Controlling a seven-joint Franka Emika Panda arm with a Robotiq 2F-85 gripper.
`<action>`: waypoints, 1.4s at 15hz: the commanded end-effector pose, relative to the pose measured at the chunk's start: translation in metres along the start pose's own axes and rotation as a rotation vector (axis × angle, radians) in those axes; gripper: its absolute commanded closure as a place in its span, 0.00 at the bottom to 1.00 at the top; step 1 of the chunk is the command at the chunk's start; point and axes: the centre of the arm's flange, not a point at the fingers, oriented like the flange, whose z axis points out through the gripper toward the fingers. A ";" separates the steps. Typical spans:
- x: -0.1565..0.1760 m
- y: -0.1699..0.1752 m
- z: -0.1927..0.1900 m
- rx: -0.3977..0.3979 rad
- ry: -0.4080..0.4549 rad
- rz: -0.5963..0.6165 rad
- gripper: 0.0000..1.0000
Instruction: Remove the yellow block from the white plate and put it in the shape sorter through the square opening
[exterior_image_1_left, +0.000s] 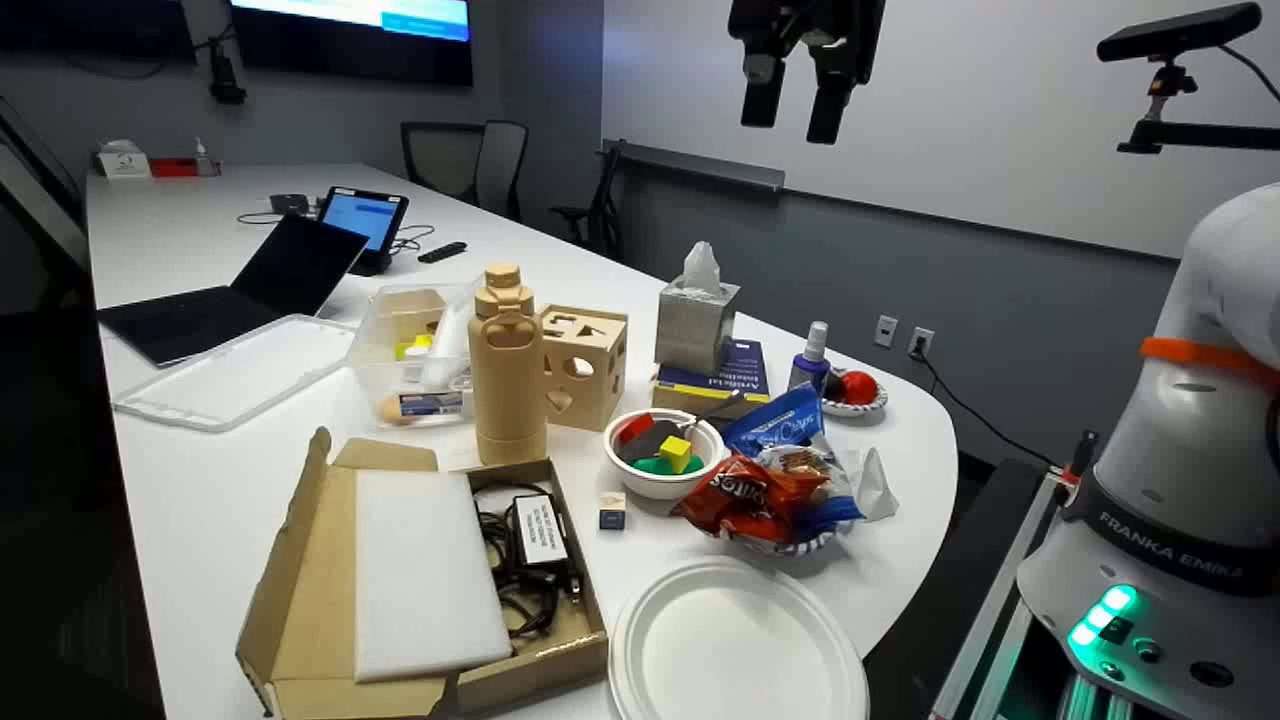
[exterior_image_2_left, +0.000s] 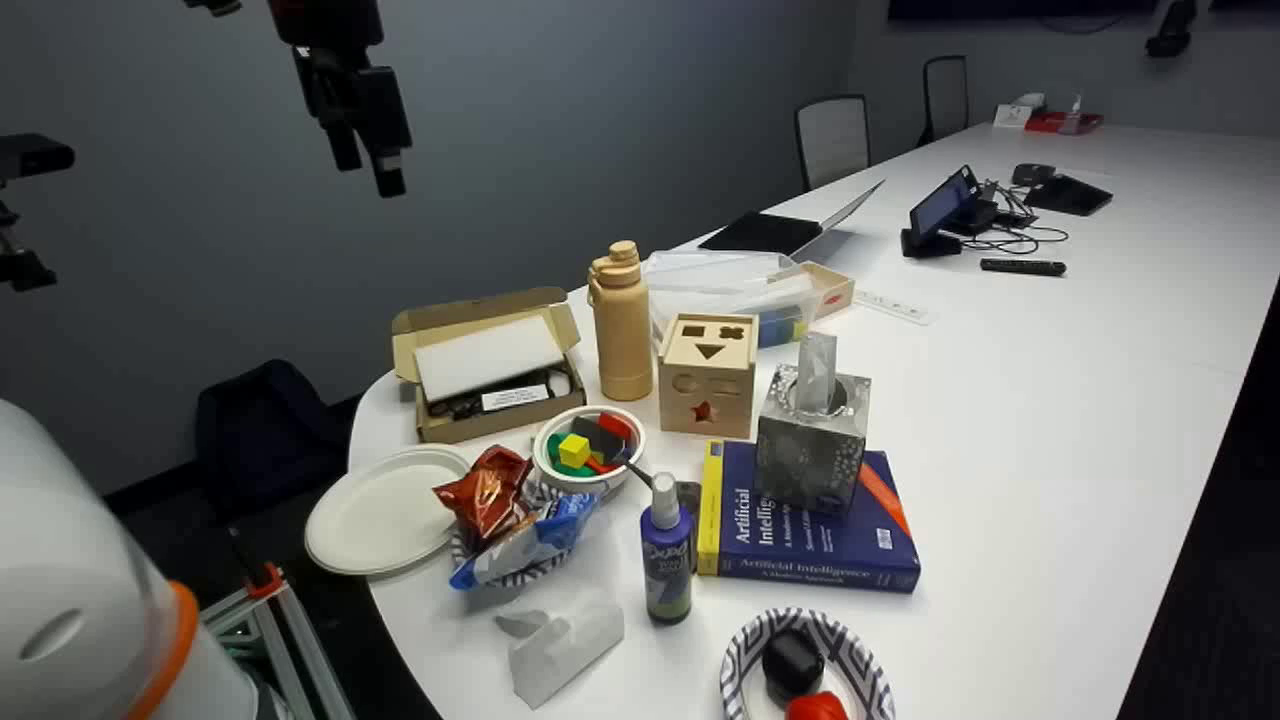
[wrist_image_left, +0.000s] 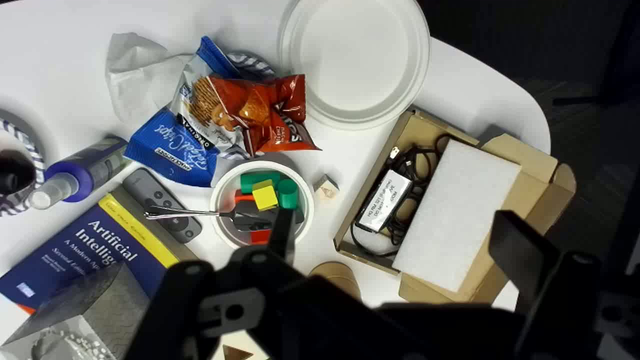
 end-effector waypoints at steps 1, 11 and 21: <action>0.000 0.000 0.000 0.001 0.001 0.000 0.00; 0.027 0.014 0.055 -0.006 -0.013 -0.103 0.00; 0.088 0.056 0.195 -0.011 -0.053 -0.178 0.00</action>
